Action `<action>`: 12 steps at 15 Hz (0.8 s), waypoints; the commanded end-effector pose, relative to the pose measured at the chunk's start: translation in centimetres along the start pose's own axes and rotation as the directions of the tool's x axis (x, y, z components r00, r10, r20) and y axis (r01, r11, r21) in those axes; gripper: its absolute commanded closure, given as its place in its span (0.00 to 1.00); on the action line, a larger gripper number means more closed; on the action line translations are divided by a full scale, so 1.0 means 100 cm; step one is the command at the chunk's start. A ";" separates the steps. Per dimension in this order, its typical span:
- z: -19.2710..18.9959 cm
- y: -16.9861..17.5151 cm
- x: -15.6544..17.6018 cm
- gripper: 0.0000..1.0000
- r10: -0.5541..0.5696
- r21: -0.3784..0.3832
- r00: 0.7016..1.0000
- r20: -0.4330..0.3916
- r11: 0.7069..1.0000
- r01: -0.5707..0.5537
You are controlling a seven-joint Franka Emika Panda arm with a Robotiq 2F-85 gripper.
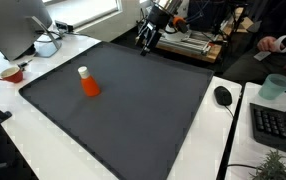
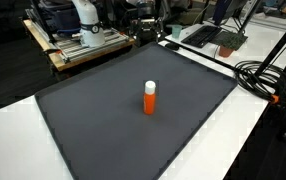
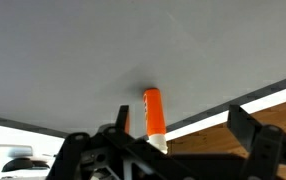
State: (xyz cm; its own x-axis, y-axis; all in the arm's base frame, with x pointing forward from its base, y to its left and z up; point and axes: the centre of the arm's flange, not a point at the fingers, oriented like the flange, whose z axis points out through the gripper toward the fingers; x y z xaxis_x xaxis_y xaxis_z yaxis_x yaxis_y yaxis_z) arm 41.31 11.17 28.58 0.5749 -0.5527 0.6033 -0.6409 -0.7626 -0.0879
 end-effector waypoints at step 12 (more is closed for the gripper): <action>0.016 -0.005 -0.005 0.00 -0.033 -0.006 0.999 -0.020 0.999 0.033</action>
State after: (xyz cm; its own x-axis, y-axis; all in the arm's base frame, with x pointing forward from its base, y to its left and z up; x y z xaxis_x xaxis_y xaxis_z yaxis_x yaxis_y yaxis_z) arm 42.17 11.24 27.06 0.5856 -0.5205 0.6214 -0.6247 -0.7783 -0.0632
